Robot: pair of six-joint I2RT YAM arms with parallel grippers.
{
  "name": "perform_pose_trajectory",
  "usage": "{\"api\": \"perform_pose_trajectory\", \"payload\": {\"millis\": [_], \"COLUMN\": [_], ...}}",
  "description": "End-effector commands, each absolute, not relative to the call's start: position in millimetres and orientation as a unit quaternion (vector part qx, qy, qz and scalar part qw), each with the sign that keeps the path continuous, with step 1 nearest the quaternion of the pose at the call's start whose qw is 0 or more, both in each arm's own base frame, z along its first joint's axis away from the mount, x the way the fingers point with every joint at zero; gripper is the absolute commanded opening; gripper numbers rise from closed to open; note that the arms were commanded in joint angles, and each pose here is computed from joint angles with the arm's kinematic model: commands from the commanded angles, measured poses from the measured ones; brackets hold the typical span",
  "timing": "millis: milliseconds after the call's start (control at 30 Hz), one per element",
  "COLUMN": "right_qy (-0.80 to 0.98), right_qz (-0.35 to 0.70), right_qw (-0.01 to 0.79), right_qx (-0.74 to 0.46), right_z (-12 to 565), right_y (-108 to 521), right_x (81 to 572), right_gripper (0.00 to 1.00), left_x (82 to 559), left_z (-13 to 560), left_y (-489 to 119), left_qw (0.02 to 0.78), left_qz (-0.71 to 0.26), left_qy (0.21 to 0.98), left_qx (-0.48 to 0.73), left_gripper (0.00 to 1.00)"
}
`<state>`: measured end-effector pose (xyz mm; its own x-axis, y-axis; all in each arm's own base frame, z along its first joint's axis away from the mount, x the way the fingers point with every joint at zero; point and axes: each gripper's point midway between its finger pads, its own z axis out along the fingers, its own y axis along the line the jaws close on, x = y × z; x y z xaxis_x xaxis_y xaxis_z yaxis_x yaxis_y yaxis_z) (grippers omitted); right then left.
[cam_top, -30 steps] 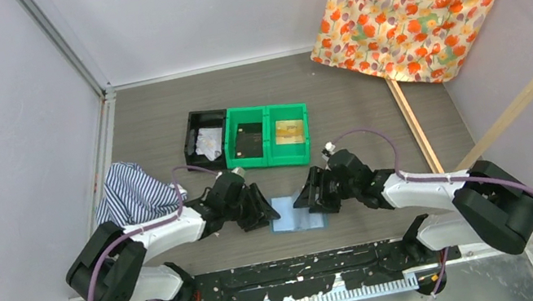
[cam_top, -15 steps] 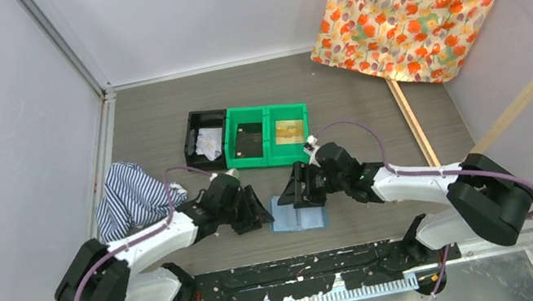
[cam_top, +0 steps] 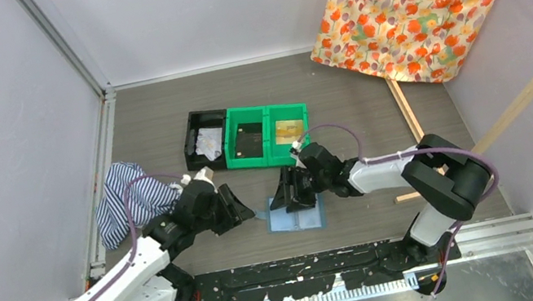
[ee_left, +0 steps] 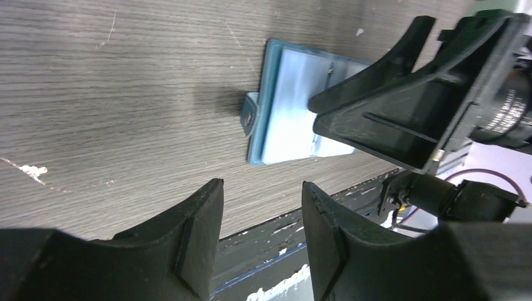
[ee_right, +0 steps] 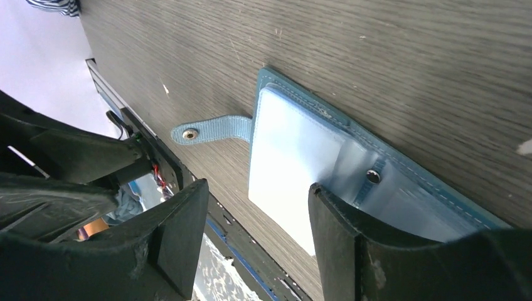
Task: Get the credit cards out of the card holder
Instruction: Remove the credit card from the card holder.
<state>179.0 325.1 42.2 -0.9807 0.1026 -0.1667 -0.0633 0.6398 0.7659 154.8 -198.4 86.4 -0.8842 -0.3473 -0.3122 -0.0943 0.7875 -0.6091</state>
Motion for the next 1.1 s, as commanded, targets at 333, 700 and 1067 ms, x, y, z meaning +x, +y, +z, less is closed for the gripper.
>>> {"api": "perform_pose_trajectory", "payload": {"millis": [333,700,1067], "right_qy": [0.898,0.906,0.906], "right_qz": [0.361,0.368,0.378], "right_qw": [0.236,0.179,0.167], "right_qx": [0.083,0.109,0.093], "right_z": [90.3,61.7,57.3], "right_y": [238.3,240.5,246.8], "right_x": [186.2,174.4,172.3], "right_gripper": [0.69,0.69,0.68], "left_x": [167.0,175.1,169.0], "left_z": [113.1,66.6,36.3], "left_y": [-271.5,-292.8,-280.9], "left_qw": [0.187,0.140,0.120], "left_qz": [-0.425,-0.410,-0.372], "left_qy": [0.884,0.901,0.919], "left_qx": [-0.047,-0.037,-0.054], "left_gripper": [0.51,0.49,0.48]}}
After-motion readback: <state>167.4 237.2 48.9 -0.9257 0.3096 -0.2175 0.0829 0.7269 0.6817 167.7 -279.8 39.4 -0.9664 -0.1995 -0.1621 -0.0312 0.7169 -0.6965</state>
